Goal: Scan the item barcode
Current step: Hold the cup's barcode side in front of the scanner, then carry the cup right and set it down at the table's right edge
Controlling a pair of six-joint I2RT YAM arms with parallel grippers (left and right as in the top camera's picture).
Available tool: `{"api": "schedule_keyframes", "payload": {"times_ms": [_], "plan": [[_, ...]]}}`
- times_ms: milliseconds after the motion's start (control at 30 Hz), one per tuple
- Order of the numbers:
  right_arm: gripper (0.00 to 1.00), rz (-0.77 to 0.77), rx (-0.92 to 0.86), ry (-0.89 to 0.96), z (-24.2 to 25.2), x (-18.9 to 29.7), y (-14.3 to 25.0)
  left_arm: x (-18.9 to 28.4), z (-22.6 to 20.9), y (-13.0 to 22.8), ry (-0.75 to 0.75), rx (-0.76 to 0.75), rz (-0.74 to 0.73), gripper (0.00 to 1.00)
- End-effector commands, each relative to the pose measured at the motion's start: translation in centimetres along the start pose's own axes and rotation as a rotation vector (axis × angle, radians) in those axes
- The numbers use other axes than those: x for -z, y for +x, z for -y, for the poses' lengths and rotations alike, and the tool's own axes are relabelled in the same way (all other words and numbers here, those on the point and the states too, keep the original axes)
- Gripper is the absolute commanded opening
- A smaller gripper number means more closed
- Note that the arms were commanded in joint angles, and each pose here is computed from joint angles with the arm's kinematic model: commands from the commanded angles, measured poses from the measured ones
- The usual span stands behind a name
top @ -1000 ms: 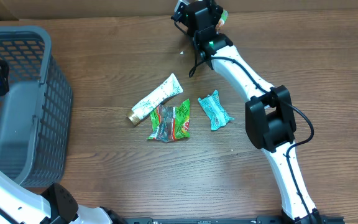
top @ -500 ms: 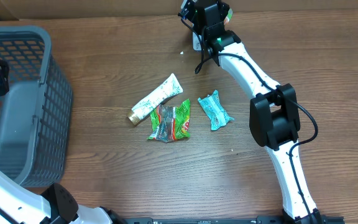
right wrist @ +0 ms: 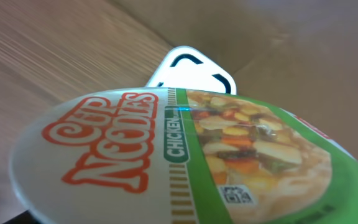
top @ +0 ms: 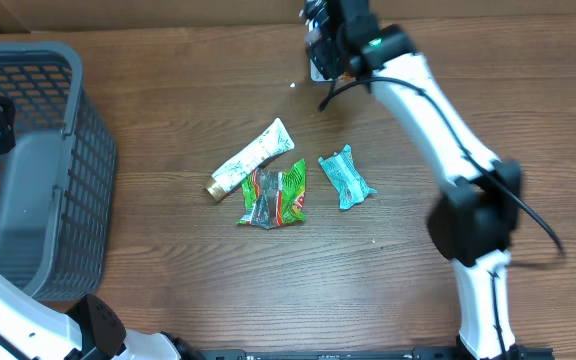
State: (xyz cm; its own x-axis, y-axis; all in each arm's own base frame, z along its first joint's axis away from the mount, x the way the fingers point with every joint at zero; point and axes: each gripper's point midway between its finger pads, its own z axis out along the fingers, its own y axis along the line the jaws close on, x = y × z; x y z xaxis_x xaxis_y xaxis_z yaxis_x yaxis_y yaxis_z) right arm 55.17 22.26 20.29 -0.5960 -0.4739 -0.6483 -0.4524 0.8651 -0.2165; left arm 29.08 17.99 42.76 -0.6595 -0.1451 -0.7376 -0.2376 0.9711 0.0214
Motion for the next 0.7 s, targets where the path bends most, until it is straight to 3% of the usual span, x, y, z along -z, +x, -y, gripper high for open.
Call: {"api": "schedule_keyframes", "payload": {"times_ms": [0, 133, 333, 667], "plan": [[0.41, 0.055, -0.411, -0.182, 2.4, 10.2, -1.6, 0.0, 0.4, -0.2, 0.018, -0.024, 0.006, 1.0], [0.43, -0.144, -0.611, -0.159, 6.4, 10.9, 4.5, 0.0, 0.4, -0.2, 0.018, -0.024, 0.006, 0.99], [0.41, -0.372, -0.88, -0.017, 15.1, 7.7, 15.7, 0.0, 0.4, -0.2, 0.018, -0.024, 0.006, 1.0], [0.43, -0.526, -1.225, 0.146, 19.9, 2.8, 31.1, 0.0, 0.4, -0.2, 0.018, -0.024, 0.006, 1.0]]}}
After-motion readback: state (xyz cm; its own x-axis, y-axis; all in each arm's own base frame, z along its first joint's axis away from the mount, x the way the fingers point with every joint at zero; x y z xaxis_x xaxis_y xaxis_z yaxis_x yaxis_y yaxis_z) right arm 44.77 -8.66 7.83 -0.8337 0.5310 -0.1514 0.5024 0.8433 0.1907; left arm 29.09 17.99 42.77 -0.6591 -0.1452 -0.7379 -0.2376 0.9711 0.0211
